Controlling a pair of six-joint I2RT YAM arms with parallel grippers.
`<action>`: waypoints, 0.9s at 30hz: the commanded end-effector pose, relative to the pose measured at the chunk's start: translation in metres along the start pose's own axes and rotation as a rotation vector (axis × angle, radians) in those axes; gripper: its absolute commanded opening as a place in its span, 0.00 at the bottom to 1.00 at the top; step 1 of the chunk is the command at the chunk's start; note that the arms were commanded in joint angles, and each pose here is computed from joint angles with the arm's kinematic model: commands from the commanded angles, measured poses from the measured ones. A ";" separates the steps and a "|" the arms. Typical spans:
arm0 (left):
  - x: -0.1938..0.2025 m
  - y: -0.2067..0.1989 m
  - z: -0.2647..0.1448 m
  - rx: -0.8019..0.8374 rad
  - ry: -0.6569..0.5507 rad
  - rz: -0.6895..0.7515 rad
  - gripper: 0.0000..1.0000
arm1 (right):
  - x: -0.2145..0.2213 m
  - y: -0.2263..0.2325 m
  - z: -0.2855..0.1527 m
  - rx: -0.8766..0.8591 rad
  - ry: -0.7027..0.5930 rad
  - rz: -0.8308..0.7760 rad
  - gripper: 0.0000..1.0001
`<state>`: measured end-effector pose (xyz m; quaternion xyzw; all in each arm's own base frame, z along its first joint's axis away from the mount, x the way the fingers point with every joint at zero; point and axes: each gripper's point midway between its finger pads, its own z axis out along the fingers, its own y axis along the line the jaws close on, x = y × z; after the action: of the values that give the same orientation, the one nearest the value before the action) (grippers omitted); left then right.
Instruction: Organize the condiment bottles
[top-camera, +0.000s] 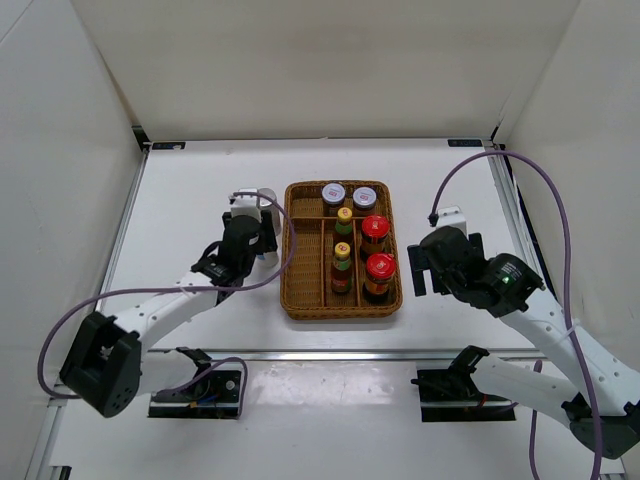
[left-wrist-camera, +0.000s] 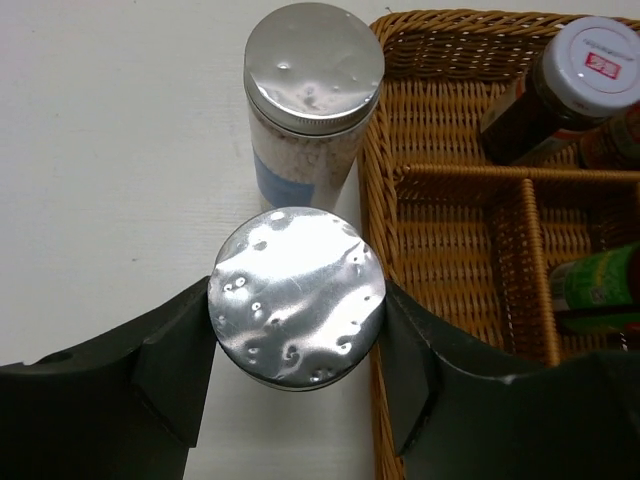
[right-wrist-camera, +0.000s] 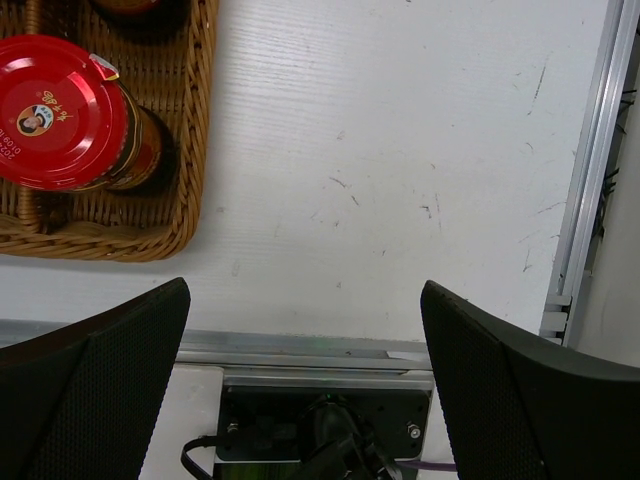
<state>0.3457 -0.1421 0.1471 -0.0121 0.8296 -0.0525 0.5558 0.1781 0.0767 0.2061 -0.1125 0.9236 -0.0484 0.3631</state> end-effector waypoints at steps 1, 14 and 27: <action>-0.051 -0.015 -0.034 0.065 -0.131 -0.093 0.14 | -0.004 0.001 0.000 -0.009 -0.026 0.016 0.99; -0.136 -0.101 -0.058 0.253 -0.301 -0.034 0.11 | -0.004 0.006 0.003 -0.023 -0.012 -0.007 0.99; -0.064 -0.112 0.018 0.118 -0.166 0.033 0.19 | -0.004 0.000 -0.003 -0.028 -0.049 0.022 0.99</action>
<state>0.3702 -0.2477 0.1640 0.0819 0.8175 -0.0625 0.5667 0.1758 0.0793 0.2072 -0.1148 0.9208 -0.0295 0.3715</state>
